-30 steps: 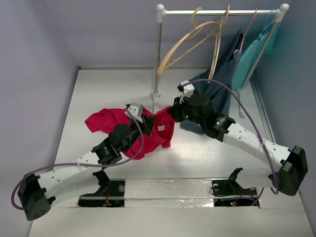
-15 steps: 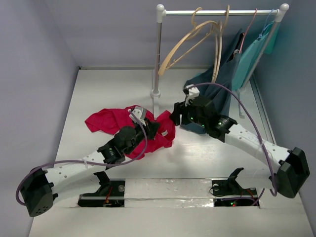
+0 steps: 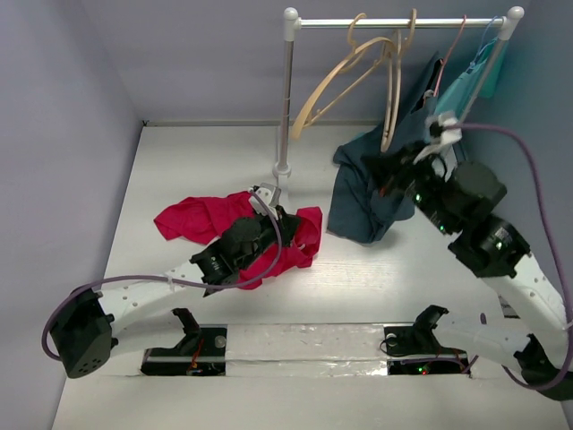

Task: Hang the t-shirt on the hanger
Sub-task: Pick up the hanger from the clothesline.

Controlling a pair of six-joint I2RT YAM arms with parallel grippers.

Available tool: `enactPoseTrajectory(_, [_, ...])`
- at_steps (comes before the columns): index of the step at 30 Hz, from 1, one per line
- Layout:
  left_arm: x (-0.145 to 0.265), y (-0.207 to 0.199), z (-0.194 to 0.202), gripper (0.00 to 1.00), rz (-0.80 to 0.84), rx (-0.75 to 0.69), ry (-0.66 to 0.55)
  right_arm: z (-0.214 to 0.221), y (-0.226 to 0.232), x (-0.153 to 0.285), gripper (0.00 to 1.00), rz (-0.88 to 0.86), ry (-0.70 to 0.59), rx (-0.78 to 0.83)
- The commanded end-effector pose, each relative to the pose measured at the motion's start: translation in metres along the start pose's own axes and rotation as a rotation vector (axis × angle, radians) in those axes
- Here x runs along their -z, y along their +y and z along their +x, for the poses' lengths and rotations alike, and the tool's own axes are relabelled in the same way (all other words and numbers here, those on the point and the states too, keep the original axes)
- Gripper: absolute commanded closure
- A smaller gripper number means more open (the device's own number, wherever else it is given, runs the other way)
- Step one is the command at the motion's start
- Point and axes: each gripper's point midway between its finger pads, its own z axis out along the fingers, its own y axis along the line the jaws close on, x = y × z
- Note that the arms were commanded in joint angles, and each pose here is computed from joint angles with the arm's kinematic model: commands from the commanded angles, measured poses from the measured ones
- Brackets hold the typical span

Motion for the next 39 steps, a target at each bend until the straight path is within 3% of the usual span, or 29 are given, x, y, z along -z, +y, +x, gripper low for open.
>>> enactPoseTrajectory(1, [-0.004, -0.021, -0.038, 1.0, 0.069, 0.007, -0.1, -0.068, -0.055, -0.017, 1.0, 0.373, -0.158, 0.105])
enactPoseTrajectory(3, [-0.005, -0.02, -0.035, 1.0, 0.073, 0.0, -0.096, -0.066, -0.093, -0.046, 1.0, 0.524, -0.083, 0.164])
enactPoseTrajectory(4, [-0.004, -0.021, -0.035, 1.0, 0.083, -0.001, -0.095, -0.091, -0.099, -0.045, 1.0, 0.563, -0.132, 0.157])
enactPoseTrajectory(7, [0.001, -0.022, -0.033, 1.0, 0.1, -0.002, -0.1, -0.113, -0.127, -0.048, 0.97, 0.705, -0.185, 0.168])
enactPoseTrajectory(8, [0.003, -0.019, -0.029, 1.0, 0.097, -0.005, -0.097, -0.12, -0.134, -0.046, 0.88, 0.735, -0.206, 0.173])
enactPoseTrajectory(9, [0.005, -0.018, -0.028, 1.0, 0.095, -0.005, -0.096, -0.125, -0.14, -0.046, 0.59, 0.762, -0.215, 0.191])
enactPoseTrajectory(10, [0.006, -0.018, -0.029, 1.0, 0.096, -0.008, -0.102, -0.126, -0.147, -0.047, 0.48, 0.792, -0.207, 0.197])
enactPoseTrajectory(12, [0.006, -0.018, -0.028, 1.0, 0.101, -0.012, -0.099, -0.138, -0.152, -0.049, 0.3, 0.816, -0.193, 0.218])
enactPoseTrajectory(13, [0.006, -0.019, -0.026, 1.0, 0.108, -0.012, -0.092, -0.128, -0.164, -0.066, 0.29, 0.834, -0.145, 0.232])
enactPoseTrajectory(17, [0.009, -0.022, -0.027, 1.0, 0.128, -0.005, -0.094, -0.125, -0.186, -0.088, 0.32, 0.869, -0.073, 0.26])
enactPoseTrajectory(20, [0.01, -0.022, -0.029, 1.0, 0.125, -0.003, -0.102, -0.118, -0.199, -0.1, 0.4, 0.867, -0.032, 0.255])
enactPoseTrajectory(26, [0.008, -0.02, -0.028, 1.0, 0.121, -0.006, -0.098, -0.113, -0.225, -0.104, 0.48, 0.894, 0.007, 0.264])
enactPoseTrajectory(32, [0.007, -0.019, -0.027, 1.0, 0.12, -0.008, -0.095, -0.104, -0.235, -0.111, 0.67, 0.901, 0.034, 0.279])
enactPoseTrajectory(39, [0.006, -0.019, -0.026, 1.0, 0.119, -0.005, -0.093, -0.117, -0.229, -0.108, 0.97, 0.888, 0.005, 0.295])
